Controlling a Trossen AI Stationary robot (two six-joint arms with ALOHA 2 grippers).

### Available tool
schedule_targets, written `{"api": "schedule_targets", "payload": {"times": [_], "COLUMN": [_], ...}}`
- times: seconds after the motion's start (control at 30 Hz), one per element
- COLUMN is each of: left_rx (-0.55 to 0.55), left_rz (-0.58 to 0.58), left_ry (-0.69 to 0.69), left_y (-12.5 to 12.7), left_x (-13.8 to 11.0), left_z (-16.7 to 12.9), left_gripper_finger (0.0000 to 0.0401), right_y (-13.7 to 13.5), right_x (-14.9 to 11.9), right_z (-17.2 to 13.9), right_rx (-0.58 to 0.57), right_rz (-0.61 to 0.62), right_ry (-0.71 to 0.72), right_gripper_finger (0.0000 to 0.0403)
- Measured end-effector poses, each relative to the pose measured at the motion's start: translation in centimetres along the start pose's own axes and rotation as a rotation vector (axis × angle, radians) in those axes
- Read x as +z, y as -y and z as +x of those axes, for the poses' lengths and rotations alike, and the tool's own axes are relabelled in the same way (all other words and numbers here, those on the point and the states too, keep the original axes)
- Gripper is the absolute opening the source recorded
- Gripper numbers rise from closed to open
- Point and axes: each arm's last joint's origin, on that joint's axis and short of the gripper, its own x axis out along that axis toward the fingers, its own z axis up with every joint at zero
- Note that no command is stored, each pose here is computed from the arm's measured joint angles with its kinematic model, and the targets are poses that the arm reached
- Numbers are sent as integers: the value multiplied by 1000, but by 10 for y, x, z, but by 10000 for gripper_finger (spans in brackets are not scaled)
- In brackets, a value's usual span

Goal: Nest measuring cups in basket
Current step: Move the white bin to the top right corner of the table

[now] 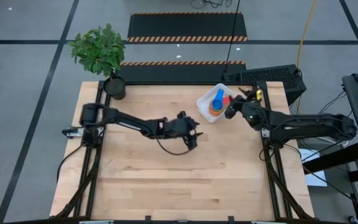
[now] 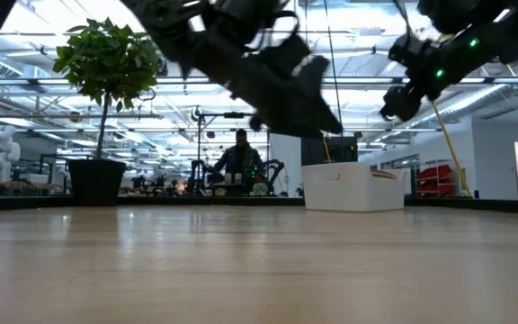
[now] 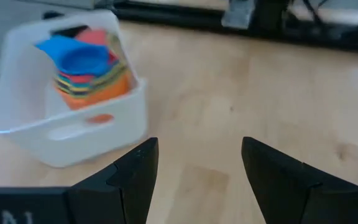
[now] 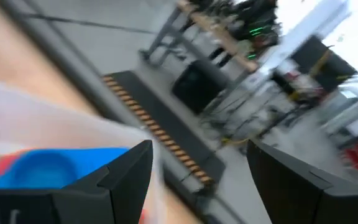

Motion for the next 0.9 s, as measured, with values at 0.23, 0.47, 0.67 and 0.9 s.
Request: {"api": "schedule_targets", "payload": {"times": [0.23,0.47,0.67,0.9], "left_rx": [63,74,152,217], "left_rz": [65,85,101,78], "left_ry": [-168,-149,-157,-244], "left_y": [17,14,-11,-51], "left_x": [-5,-12,-11,-16], "left_z": [50,78,83,88], "left_gripper_finger": [234,234,234,234], "right_y": [18,28,29,34], "right_x": [8,10,8,7], "right_z": [-28,-45,-50,-54], "right_rx": [-45,8,6,-127], "right_rz": [50,116,99,81], "right_ry": [100,181,182,132], "right_gripper_finger": [254,254,254,254]}}
